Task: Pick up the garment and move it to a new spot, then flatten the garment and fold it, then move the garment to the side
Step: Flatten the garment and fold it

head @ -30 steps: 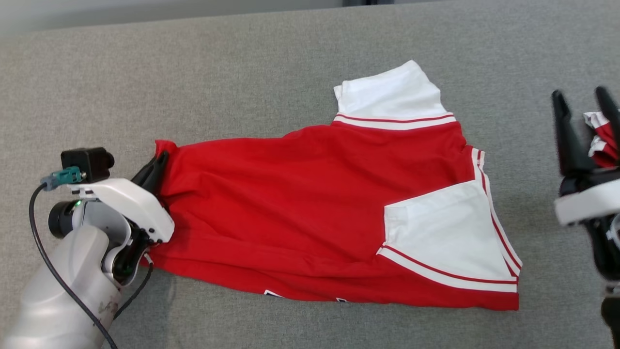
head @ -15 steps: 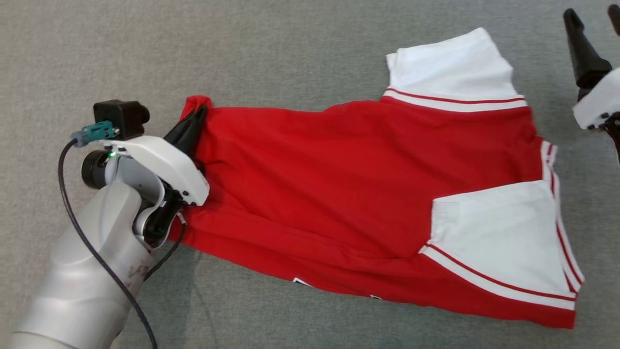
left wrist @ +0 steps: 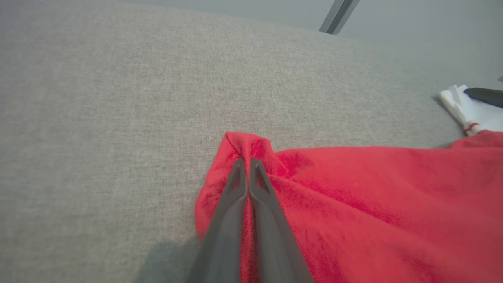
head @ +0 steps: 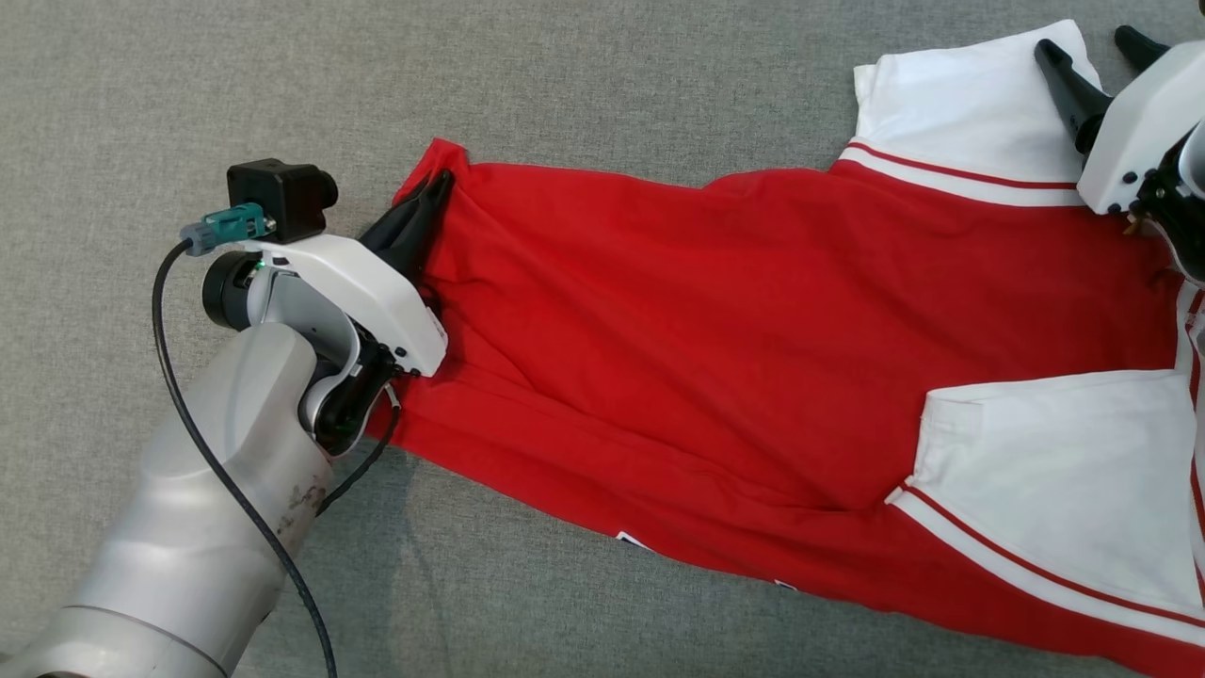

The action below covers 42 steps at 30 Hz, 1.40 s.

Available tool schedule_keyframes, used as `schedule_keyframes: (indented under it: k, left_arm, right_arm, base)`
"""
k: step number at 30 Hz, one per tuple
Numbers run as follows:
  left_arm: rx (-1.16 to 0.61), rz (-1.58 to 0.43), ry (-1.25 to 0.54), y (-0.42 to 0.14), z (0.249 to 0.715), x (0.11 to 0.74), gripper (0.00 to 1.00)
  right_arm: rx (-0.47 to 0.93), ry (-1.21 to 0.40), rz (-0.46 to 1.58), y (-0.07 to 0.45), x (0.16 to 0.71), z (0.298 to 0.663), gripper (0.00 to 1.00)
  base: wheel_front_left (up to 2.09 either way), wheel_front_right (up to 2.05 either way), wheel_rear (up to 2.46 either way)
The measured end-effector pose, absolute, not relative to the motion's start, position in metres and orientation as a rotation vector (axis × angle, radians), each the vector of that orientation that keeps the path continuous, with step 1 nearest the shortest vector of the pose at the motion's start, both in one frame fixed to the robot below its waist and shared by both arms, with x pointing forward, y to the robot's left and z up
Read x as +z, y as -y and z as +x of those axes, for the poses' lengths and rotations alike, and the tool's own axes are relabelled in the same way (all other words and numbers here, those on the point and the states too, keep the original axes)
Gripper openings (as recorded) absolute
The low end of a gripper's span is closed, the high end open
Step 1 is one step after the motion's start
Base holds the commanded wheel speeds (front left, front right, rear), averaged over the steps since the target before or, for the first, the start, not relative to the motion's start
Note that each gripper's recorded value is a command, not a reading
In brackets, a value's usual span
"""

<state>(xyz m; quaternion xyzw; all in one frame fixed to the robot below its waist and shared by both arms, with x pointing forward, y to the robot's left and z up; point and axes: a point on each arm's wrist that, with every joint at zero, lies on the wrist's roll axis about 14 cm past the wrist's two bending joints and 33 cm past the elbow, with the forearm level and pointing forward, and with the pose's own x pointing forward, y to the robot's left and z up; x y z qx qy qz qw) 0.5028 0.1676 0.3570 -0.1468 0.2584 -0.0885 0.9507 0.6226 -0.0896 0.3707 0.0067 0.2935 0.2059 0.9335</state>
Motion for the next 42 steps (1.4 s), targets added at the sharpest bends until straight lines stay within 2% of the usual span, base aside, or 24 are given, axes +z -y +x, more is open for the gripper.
schedule_keyframes:
  k: [4, 5, 7, 14, 22, 28, 36, 42]
  left_arm:
    - [-0.179, -0.301, -0.528, -0.167, 0.503, 0.354, 0.0]
    - [-0.179, -0.3, -0.528, -0.167, 0.503, 0.353, 0.0]
    - [-0.18, -0.301, -0.529, -0.166, 0.503, 0.353, 0.0]
    - [-0.177, -0.304, -0.523, -0.165, 0.504, 0.354, 0.0]
    - [-0.181, -0.295, -0.472, -0.17, 0.508, 0.373, 0.0]
    - [-0.205, -0.302, -0.402, -0.168, 0.517, 0.4, 0.0]
    - [-0.235, -0.372, -0.385, -0.16, 0.507, 0.413, 0.0]
    - [-0.255, -0.449, -0.393, -0.156, 0.485, 0.412, 0.0]
  right_arm:
    - [0.446, -0.64, -0.013, 0.084, 0.366, 0.624, 1.0]
    - [0.45, -0.642, -0.023, 0.083, 0.366, 0.624, 0.69]
    - [0.457, -0.648, -0.027, 0.082, 0.365, 0.624, 0.0]
    - [0.452, -0.573, -0.011, 0.088, 0.379, 0.629, 0.0]
    - [0.434, -0.361, 0.044, 0.102, 0.443, 0.639, 0.0]
    - [0.431, -0.256, 0.078, 0.113, 0.481, 0.633, 0.0]
    - [0.469, -0.186, 0.136, 0.113, 0.504, 0.606, 0.0]
    - [0.515, -0.217, 0.237, 0.108, 0.484, 0.555, 0.0]
  base:
    - [0.0, 0.0, 0.0]
    - [0.0, 0.0, 0.0]
    - [0.0, 0.0, 0.0]
    - [0.0, 0.0, 0.0]
    - [0.0, 0.0, 0.0]
    - [0.0, 0.0, 0.0]
    - [0.0, 0.0, 0.0]
    - [0.0, 0.0, 0.0]
